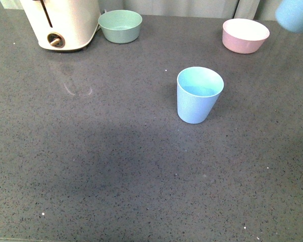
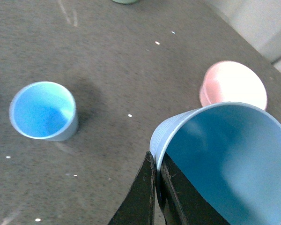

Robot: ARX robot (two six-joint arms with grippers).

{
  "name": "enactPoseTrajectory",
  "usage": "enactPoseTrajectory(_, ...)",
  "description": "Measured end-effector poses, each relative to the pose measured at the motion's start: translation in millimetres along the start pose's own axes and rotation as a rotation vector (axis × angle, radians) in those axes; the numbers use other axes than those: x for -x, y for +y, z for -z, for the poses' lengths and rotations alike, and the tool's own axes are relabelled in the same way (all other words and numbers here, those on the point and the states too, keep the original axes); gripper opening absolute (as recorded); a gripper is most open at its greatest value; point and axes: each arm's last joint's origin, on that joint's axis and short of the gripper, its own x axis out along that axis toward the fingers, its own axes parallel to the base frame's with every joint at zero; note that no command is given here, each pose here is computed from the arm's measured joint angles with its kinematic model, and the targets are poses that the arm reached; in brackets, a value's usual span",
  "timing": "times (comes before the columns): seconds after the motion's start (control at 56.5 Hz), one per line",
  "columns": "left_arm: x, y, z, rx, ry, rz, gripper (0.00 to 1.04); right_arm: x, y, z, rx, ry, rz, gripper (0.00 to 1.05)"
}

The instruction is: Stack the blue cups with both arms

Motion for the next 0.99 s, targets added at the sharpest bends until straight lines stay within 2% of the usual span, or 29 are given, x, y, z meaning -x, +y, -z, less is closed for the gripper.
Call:
enactPoseTrajectory(0.159, 0, 0, 0, 0.0, 0.0, 0.0, 0.96, -17, 46, -19, 0.072, 0.001, -0.109, 0.02)
enactPoseTrajectory(0.443, 0, 0, 0, 0.0, 0.0, 0.0, 0.96, -41, 85, -40, 0.129, 0.004, -0.182, 0.02)
enactPoseTrajectory(0.708, 0, 0, 0, 0.0, 0.0, 0.0, 0.96, -58, 107, -37, 0.148, 0.046, -0.229, 0.02)
enactPoseTrajectory(0.992, 0, 0, 0, 0.0, 0.0, 0.0, 0.96, -74, 114, -24, 0.134, 0.102, -0.232, 0.02)
